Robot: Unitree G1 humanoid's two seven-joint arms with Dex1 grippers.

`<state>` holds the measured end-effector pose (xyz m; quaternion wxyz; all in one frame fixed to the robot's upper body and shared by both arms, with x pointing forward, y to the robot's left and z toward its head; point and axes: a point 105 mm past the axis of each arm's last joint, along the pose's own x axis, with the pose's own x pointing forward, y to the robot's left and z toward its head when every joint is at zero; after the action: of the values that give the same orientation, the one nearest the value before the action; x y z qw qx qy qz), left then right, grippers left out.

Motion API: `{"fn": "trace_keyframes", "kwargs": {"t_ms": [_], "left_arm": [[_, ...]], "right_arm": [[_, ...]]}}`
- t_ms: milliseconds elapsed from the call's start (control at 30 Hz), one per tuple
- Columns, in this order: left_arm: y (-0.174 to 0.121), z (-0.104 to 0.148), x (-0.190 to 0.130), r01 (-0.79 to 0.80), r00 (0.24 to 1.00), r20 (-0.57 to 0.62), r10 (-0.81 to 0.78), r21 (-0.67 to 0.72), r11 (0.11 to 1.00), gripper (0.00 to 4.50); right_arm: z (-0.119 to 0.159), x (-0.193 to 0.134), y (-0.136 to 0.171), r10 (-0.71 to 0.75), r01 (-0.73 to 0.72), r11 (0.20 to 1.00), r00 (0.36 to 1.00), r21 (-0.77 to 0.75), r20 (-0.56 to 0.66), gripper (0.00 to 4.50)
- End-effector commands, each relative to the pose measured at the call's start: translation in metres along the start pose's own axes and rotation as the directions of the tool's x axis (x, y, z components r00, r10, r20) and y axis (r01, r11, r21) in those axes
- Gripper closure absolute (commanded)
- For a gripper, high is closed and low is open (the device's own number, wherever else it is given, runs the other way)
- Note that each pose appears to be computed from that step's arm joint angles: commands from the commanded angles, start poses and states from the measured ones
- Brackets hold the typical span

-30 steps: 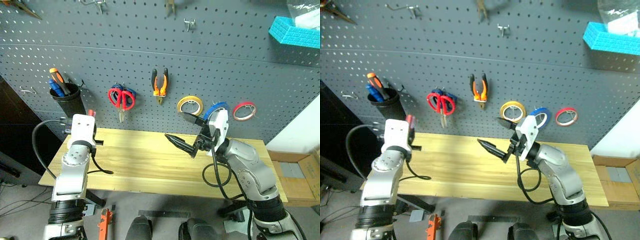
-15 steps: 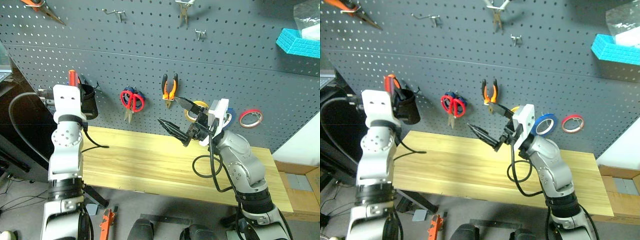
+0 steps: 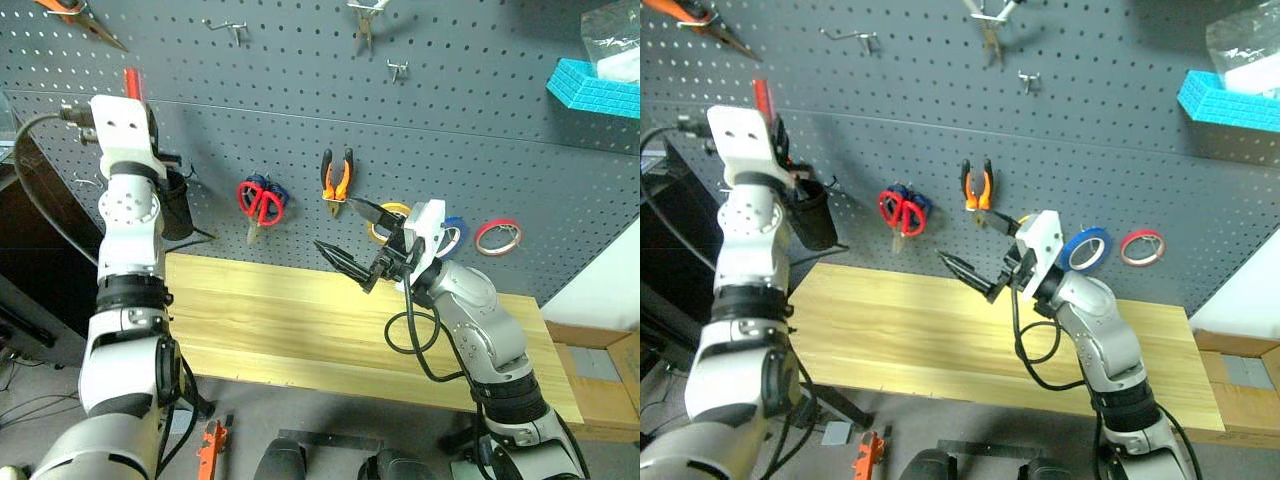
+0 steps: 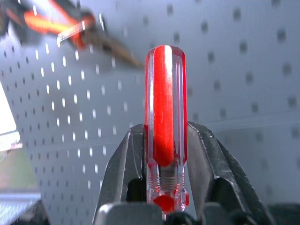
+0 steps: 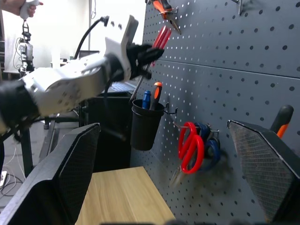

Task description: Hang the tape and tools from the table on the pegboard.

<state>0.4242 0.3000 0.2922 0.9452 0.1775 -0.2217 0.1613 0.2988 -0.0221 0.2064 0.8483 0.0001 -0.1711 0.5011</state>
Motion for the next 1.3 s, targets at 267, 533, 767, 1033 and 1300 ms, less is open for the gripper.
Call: {"fn": "trace_keyframes", "kwargs": {"t_ms": [267, 533, 767, 1033, 1300], "left_arm": [[0.025, 0.013, 0.018, -0.063, 0.997, 0.045, 0.063, 0.003, 0.998, 3.67], [0.028, 0.011, 0.024, -0.062, 0.998, 0.019, 0.062, 0.009, 0.998, 3.67], [0.029, 0.014, 0.026, -0.067, 0.997, 0.022, 0.068, -0.022, 0.997, 3.67], [0.028, 0.015, 0.027, -0.055, 0.998, 0.016, 0.055, -0.022, 0.998, 3.67], [0.026, 0.017, 0.028, -0.039, 0.999, 0.020, 0.040, -0.019, 0.999, 3.67]], "right_arm": [[0.014, 0.006, -0.001, 0.008, -0.007, 1.000, 0.999, -0.031, 0.031, 0.00], [0.013, 0.007, -0.004, 0.005, -0.004, 0.999, 1.000, -0.032, 0.028, 0.00], [0.015, 0.005, -0.003, -0.002, 0.002, 1.000, 1.000, -0.028, 0.024, 0.00], [0.015, 0.001, -0.004, -0.021, 0.021, 1.000, 1.000, -0.020, 0.014, 0.00], [0.013, -0.002, 0.001, -0.024, 0.024, 1.000, 1.000, -0.010, 0.005, 0.00]]}}
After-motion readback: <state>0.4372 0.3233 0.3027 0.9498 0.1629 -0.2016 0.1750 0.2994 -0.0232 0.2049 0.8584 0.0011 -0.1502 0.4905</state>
